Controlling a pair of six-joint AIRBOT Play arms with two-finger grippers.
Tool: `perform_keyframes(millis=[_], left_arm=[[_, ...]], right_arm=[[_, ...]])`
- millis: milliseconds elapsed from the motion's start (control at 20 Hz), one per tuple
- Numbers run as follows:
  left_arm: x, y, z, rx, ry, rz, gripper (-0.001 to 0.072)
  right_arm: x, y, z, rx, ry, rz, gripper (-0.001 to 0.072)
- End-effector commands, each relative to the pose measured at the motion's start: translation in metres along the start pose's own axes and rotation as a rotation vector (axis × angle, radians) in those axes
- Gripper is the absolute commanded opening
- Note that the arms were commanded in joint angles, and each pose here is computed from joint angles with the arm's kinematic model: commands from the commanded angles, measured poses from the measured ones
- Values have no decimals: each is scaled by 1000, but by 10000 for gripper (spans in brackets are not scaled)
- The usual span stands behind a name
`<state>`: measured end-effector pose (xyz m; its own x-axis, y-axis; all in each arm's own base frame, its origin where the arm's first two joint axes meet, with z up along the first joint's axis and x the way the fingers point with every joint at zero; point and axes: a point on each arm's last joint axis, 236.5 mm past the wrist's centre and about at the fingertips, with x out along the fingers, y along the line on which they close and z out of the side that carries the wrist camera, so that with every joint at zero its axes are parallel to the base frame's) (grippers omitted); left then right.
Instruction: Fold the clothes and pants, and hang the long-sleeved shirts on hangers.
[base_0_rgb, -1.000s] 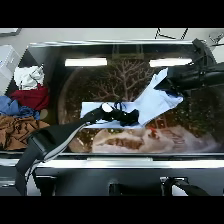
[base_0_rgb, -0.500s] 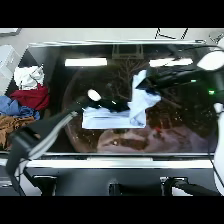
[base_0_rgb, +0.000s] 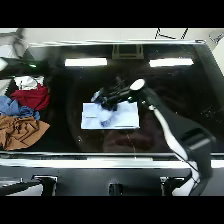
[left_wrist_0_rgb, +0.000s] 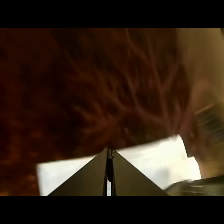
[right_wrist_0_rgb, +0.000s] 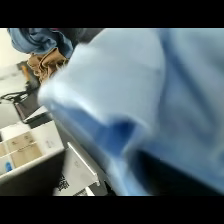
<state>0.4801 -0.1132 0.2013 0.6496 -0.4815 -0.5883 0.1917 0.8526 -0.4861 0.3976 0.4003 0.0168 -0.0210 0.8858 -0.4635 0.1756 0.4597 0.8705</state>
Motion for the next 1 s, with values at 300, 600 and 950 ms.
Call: perform_keyframes(millis=[300,600,950], left_arm=[[-92,-8,22,110,-141,73,28],[-91,-10,19,110,-130,69,29],[-90,-14,18,104,-129,56,29]], right_arm=[[-130,-82,62,46,-106,-186,669],[-252,-208,46,197,-126,-532,638],[-161,-201,40,109,9,-183,594]])
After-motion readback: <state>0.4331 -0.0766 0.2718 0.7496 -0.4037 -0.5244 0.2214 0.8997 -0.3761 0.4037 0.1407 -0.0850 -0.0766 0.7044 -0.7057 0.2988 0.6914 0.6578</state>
